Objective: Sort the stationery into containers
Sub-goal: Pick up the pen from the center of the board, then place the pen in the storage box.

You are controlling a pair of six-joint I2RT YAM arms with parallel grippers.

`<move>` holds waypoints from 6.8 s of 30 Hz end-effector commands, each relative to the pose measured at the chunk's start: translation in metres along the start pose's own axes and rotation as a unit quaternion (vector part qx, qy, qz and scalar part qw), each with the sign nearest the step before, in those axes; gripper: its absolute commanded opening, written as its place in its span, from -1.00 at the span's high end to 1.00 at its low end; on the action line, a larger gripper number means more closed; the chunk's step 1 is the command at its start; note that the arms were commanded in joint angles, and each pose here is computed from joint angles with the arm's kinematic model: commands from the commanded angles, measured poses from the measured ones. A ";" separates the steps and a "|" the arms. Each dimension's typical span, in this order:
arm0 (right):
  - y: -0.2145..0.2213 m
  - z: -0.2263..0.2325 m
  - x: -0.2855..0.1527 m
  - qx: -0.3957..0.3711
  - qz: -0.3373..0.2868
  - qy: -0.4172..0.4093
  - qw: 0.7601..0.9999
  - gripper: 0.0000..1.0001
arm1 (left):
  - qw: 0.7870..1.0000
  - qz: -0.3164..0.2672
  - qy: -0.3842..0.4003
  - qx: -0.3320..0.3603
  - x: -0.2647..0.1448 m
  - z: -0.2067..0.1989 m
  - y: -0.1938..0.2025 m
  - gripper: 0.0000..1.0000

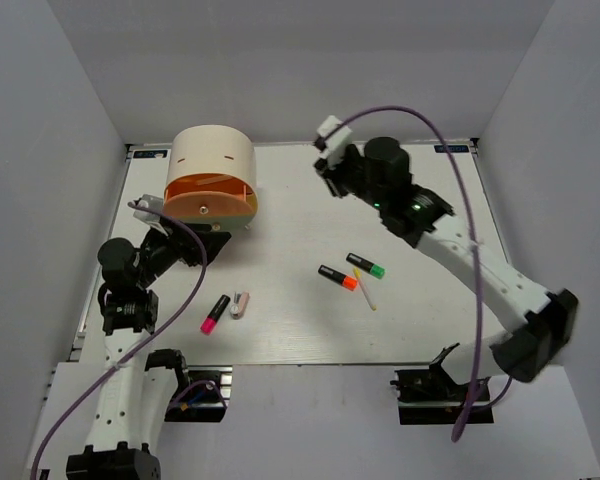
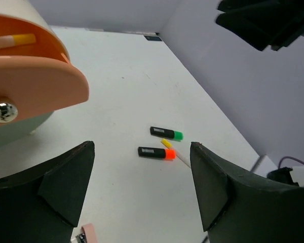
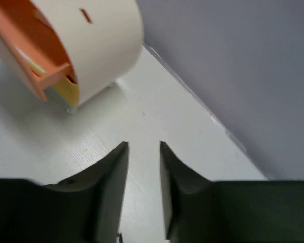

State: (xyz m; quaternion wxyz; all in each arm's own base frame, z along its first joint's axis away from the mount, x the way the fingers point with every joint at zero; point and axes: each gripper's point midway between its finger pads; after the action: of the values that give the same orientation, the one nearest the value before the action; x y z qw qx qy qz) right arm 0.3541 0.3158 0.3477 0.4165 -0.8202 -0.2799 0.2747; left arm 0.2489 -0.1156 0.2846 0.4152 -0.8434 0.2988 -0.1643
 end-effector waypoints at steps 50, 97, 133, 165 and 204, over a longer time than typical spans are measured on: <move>0.155 -0.079 -0.201 0.191 0.107 0.318 0.922 0.61 | 0.894 0.325 -0.285 -0.123 0.205 -0.111 0.319 0.01; 0.142 -0.075 -0.213 0.185 0.068 0.323 0.926 0.56 | 0.776 0.385 -0.498 -0.048 0.158 -0.037 0.362 0.09; 0.134 -0.070 -0.218 0.186 0.045 0.316 0.929 0.56 | 0.751 0.531 -0.372 0.124 0.123 0.004 0.400 0.72; 0.130 -0.065 -0.221 0.178 0.030 0.308 0.934 0.50 | 0.940 0.122 -0.244 0.206 0.109 -0.086 0.053 1.00; 0.124 -0.056 -0.221 0.175 0.010 0.290 0.941 0.50 | 0.800 -0.353 -0.484 -0.038 0.079 0.008 -0.109 1.00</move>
State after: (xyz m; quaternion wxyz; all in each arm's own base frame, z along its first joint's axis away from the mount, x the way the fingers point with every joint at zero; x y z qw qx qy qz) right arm 0.2681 0.0701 0.3072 0.6088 -0.7852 -0.0620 0.0948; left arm 0.3520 -0.1208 0.3514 0.4283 -0.8598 -0.2327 0.1523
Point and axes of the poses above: each gripper's point midway between its finger pads, its own x axis out along the fingers, its own z axis along the line the jaws close on, y = z × x, and after that the axes turned 10 degrees about -x, right-handed
